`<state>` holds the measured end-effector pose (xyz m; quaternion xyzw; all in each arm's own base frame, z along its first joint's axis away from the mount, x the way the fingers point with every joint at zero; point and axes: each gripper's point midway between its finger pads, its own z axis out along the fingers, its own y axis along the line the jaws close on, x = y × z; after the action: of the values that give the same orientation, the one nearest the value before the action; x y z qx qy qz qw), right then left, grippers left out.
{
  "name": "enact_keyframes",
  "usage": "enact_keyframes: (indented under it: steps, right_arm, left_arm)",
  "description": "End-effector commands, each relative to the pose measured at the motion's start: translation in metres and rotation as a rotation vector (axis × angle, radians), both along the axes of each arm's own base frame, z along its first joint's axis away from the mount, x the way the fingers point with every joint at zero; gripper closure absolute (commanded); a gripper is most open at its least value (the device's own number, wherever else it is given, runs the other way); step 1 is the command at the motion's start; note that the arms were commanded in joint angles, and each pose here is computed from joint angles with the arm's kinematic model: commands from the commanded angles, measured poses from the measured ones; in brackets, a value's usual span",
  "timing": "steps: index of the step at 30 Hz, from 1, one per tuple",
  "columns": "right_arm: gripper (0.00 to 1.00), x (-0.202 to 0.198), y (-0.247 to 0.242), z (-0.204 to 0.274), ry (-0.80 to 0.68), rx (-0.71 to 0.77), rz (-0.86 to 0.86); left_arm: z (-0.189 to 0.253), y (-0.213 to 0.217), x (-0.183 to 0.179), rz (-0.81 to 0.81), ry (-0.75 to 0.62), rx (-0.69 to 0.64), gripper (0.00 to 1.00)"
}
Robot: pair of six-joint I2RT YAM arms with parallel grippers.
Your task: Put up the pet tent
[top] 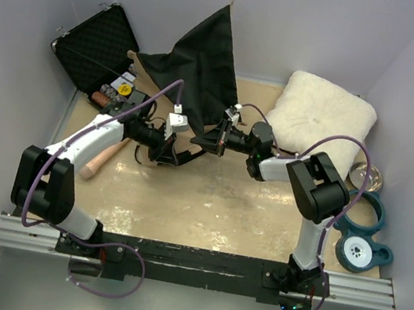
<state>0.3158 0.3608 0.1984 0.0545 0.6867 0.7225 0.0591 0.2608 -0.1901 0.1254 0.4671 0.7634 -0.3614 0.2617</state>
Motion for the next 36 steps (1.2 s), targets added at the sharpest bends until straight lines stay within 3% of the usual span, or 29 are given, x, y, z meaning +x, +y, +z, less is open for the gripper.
enact_keyframes:
  steps: [1, 13, 25, 36]
  right_arm:
    - [1.00, 0.009, -0.061, 0.139, -0.473, 0.290, -0.146]
    - [1.00, 0.009, -0.062, 0.133, -0.441, 0.277, -0.151]
    - [1.00, -0.001, -0.056, 0.115, -0.430, 0.259, -0.133]
    - [1.00, -0.004, -0.046, 0.112, -0.406, 0.266, -0.122]
  left_arm:
    - [-0.079, 0.108, -0.027, 0.165, 0.179, 0.548, 1.00]
    - [-0.077, 0.107, -0.017, 0.186, 0.169, 0.559, 1.00]
    - [-0.054, 0.086, -0.004, 0.215, 0.174, 0.454, 1.00]
    - [-0.054, 0.073, -0.013, 0.163, 0.160, 0.458, 1.00]
